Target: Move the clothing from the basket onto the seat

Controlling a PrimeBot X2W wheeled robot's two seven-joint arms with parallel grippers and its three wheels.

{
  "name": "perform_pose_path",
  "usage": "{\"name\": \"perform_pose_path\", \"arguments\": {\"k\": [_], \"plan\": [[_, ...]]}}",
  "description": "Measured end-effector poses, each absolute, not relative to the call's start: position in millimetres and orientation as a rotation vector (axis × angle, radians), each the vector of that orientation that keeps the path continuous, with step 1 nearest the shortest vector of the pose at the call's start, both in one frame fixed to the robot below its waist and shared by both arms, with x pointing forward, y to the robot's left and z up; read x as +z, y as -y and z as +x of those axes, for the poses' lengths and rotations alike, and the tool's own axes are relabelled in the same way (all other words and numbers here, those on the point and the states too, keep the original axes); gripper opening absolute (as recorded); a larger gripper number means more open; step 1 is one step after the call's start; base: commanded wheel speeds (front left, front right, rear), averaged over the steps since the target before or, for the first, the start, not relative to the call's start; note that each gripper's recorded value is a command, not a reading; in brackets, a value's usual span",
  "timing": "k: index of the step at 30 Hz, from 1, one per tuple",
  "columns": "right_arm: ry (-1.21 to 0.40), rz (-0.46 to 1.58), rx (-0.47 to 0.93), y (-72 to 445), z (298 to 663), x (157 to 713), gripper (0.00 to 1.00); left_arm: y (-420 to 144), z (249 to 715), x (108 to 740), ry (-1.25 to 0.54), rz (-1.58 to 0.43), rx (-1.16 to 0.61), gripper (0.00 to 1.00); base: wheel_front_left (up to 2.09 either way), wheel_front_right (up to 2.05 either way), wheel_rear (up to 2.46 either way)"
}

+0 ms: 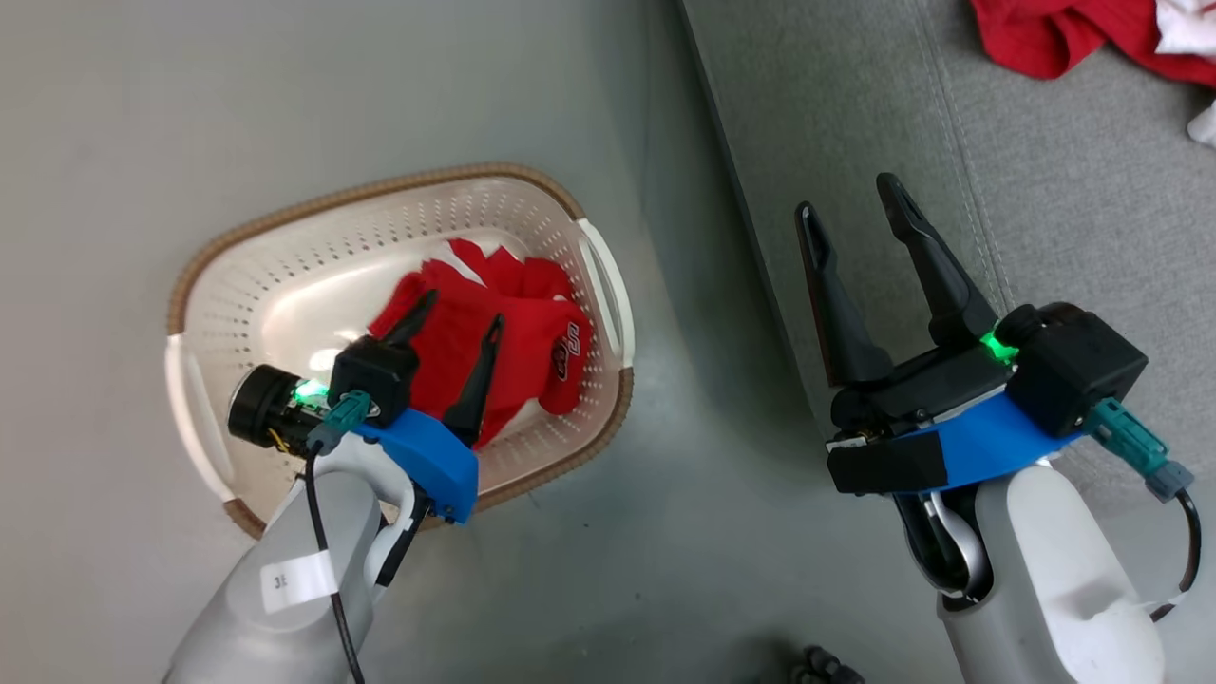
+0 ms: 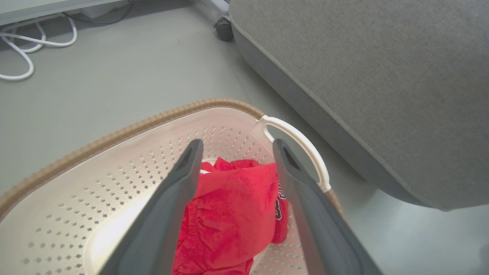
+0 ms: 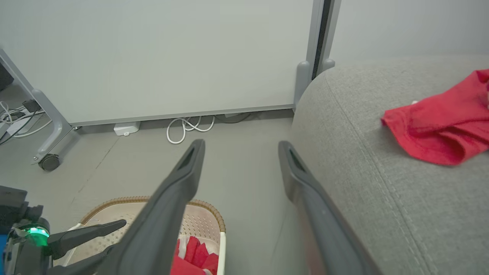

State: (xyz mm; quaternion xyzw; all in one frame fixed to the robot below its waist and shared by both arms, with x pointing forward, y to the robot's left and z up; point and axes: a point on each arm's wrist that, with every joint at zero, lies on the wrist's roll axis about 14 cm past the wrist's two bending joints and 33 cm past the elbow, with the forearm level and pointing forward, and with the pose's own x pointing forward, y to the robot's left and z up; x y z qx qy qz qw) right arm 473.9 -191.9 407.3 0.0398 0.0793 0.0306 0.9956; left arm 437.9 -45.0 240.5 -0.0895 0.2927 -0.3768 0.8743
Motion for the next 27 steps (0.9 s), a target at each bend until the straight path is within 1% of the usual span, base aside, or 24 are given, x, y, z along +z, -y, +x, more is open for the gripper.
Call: {"name": "perform_pose_path", "arguments": {"k": [9,14,27], "plan": [[-0.226,0.087,0.056,194.5,476.8,368.9,1.00,68.1,399.4,178.2,-0.795,-0.163,-0.917,1.00,0.00,0.00,0.00],[-0.254,0.101,0.064,191.2,477.6,352.4,1.00,71.6,380.6,153.5,-0.890,-0.161,-0.950,1.00,0.00,0.00,0.00],[-0.281,0.117,0.064,190.5,474.7,337.2,1.00,74.3,372.1,118.4,-1.031,-0.164,-0.913,1.00,0.00,0.00,0.00]]}}
